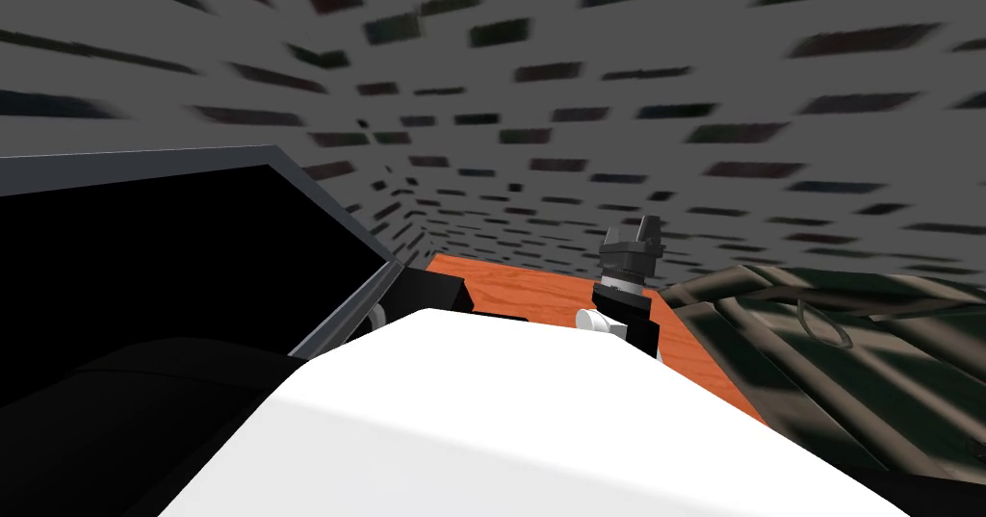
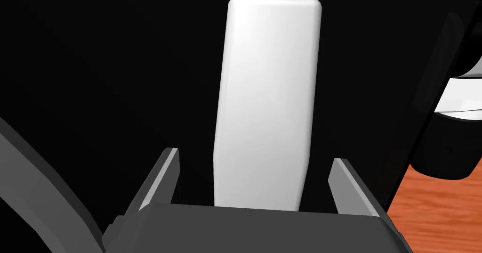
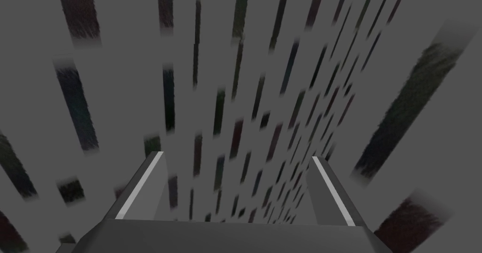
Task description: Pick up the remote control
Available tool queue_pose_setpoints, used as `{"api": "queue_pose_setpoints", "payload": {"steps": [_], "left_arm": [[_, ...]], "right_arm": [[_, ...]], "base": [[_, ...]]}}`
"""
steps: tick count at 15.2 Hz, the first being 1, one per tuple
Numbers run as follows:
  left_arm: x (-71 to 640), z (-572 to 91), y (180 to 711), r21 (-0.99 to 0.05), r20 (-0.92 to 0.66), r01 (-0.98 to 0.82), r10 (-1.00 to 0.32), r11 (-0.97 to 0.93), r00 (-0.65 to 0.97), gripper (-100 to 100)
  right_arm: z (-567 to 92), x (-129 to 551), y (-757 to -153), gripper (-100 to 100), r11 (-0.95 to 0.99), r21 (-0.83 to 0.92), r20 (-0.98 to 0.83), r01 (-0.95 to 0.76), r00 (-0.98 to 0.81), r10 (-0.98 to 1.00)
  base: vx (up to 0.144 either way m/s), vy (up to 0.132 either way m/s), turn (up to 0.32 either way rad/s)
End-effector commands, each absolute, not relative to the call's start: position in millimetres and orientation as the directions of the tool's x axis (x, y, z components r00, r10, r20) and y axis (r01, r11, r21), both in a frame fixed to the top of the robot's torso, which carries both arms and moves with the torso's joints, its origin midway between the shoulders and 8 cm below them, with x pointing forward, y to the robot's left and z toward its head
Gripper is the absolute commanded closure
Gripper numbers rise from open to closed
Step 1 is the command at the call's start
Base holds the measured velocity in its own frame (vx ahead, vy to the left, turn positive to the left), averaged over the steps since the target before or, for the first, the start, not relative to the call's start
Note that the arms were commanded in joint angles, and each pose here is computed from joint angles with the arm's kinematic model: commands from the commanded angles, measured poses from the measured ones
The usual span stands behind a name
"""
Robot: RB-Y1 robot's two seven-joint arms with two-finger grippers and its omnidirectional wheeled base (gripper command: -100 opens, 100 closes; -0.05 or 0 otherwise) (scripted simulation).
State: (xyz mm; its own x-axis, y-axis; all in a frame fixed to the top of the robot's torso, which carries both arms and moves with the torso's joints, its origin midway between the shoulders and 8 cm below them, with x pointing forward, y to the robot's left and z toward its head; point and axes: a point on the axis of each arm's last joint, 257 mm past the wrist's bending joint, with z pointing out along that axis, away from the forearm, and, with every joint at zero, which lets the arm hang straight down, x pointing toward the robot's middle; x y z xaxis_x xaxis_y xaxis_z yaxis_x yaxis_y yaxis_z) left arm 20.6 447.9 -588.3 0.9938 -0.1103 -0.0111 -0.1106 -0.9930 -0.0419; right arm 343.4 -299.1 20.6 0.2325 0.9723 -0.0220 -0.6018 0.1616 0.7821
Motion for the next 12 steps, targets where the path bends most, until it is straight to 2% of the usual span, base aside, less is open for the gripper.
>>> {"api": "queue_pose_setpoints", "payload": {"steps": [1,3,4,12], "left_arm": [[22.3,-594.8,443.9,-0.047,-0.008,-0.118,-0.117,-0.992,0.993,-100],[22.0,-595.2,443.9,-0.045,-0.01,-0.117,-0.117,-0.992,0.993,-100],[22.4,-595.9,443.8,-0.047,-0.008,-0.118,-0.118,-0.992,0.993,100],[18.4,-580.1,452.1,-0.041,-0.013,-0.102,-0.101,-0.994,0.995,100]], "right_arm": [[20.6,343.4,-299.1,0,0.162,0.782,-0.022,-0.602,0.233,0.972],[20.7,343.4,-299.1,0,0.162,0.782,-0.022,-0.602,0.233,0.972],[20.7,343.4,-299.1,0,0.162,0.782,-0.022,-0.602,0.232,0.972],[20.7,343.4,-299.1,0,0.161,0.782,-0.022,-0.602,0.232,0.972]], "base": [[0.004,0.009,0.05],[0.005,0.01,0.041],[0.0,0.0,0.0],[-0.004,-0.009,-0.036]]}}
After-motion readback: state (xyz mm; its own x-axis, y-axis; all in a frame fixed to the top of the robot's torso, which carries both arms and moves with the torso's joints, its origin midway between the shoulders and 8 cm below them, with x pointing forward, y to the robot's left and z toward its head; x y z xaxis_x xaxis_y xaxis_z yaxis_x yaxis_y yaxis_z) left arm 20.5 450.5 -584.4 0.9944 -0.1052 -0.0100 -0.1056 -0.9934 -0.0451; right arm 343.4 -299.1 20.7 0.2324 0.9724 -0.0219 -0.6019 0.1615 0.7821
